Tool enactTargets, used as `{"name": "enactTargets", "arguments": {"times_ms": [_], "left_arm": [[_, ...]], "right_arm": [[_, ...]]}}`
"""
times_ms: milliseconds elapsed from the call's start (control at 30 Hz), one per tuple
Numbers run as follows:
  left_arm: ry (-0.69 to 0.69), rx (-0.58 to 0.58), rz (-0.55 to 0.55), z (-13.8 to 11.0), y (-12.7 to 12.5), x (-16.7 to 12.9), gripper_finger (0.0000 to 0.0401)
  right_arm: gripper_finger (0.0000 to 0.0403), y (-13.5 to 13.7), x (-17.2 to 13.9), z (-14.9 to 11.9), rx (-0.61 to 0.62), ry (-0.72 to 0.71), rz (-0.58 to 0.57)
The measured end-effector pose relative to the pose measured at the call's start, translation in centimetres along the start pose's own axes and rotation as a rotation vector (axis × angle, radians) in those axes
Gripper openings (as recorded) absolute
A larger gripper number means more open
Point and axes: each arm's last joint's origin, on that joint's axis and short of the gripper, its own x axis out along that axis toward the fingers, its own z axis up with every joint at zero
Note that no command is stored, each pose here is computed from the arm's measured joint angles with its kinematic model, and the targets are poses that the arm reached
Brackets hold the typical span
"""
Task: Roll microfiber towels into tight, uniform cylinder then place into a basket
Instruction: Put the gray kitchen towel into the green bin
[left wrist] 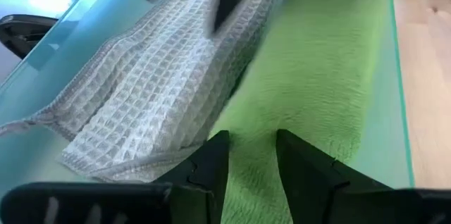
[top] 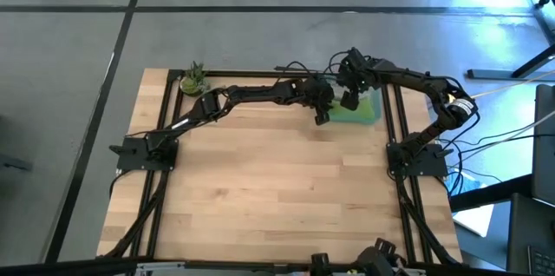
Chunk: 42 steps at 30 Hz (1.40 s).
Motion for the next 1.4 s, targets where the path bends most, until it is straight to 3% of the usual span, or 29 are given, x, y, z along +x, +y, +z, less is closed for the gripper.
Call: {"name": "enactTargets", "arguments": {"times_ms": [67,333,500,767,1100,1400], "left_arm": [[-0.001,0.002,-0.012,0.0,-0.1,0.0,0.0114],[-0.064,0.055,-0.074,0.6,-1.7,0.2,0.0114],[-0.132,0.072,-0.071,1.3,-2.2,0.1,0.0114],[-0.067,0.069,-0.078,0.8,-2.2,0.1,0.0115],[-0.209,0.067,-0.028,3.6,-2.1,-1.8,0.0115],[-0.228,0.117,-0.017,2.8,-2.6,-0.6,0.0115]], "right_arm": [[0.0232,-0.3,0.0,0.3,0.018,-0.023,-0.044],[0.0232,-0.4,-0.1,1.0,0.012,-0.115,-0.019],[0.0232,-0.5,-0.1,1.1,0.013,-0.135,-0.024],[0.0232,-0.6,-0.1,1.3,0.013,-0.152,-0.034],[0.0232,-0.6,-0.1,1.3,0.009,-0.152,-0.033],[0.0232,-0.6,0.0,1.3,0.011,-0.152,-0.035]]}}
